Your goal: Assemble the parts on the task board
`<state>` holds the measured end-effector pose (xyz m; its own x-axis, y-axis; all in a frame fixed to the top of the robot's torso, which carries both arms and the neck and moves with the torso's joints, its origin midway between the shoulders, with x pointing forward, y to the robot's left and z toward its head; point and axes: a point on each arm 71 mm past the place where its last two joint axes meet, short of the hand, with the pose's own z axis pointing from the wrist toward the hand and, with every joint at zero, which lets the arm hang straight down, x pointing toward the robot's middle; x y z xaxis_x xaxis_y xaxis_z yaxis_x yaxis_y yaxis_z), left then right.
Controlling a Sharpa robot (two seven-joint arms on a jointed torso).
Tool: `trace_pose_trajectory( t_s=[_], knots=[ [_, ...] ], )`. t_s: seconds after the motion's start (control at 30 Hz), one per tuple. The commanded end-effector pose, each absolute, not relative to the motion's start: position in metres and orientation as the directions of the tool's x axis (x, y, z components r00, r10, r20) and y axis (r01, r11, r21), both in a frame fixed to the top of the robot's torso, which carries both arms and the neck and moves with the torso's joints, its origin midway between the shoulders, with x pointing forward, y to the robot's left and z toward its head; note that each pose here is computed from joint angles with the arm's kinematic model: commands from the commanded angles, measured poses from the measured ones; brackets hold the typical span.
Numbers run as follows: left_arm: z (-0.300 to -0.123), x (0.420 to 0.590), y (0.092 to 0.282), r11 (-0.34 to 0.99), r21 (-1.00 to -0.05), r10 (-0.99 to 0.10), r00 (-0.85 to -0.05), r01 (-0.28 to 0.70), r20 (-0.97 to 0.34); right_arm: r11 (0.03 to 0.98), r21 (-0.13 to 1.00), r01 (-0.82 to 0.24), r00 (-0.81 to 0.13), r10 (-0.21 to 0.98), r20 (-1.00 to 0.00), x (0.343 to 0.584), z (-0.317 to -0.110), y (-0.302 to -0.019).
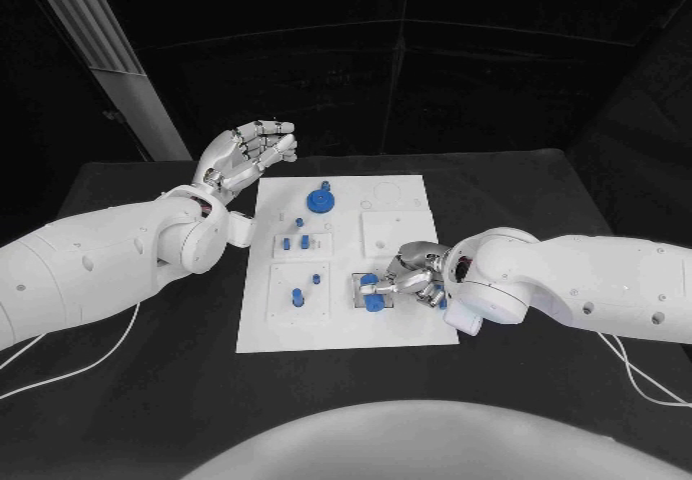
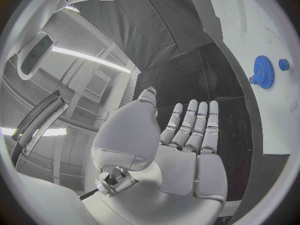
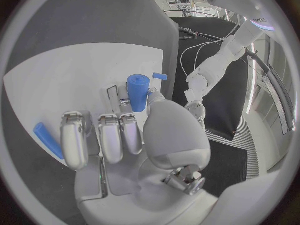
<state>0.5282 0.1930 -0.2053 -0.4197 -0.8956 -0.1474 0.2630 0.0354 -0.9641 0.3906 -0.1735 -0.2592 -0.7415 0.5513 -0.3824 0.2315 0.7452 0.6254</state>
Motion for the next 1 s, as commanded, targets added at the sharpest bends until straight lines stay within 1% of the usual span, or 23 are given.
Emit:
trace_pose_trajectory(
  t_s=[0.03, 0.4, 1.0],
  knots=[
    [-0.1958, 0.5252, 0.1919, -0.031, -0.93, -0.892, -0.429, 0.367, -0.139, 0.759, 0.606, 0.238, -0.74, 0.546, -0.394, 0.3897, -0.2618, -0.174],
    [-0.196, 0.5253, 0.1913, -0.032, -0.93, -0.892, -0.431, 0.365, -0.139, 0.765, 0.604, 0.223, -0.737, 0.538, -0.409, 0.3903, -0.2613, -0.1728],
    [-0.1963, 0.5255, 0.191, -0.033, -0.931, -0.89, -0.434, 0.362, -0.137, 0.756, 0.622, 0.206, -0.708, 0.554, -0.439, 0.3923, -0.2585, -0.1723]
  ],
)
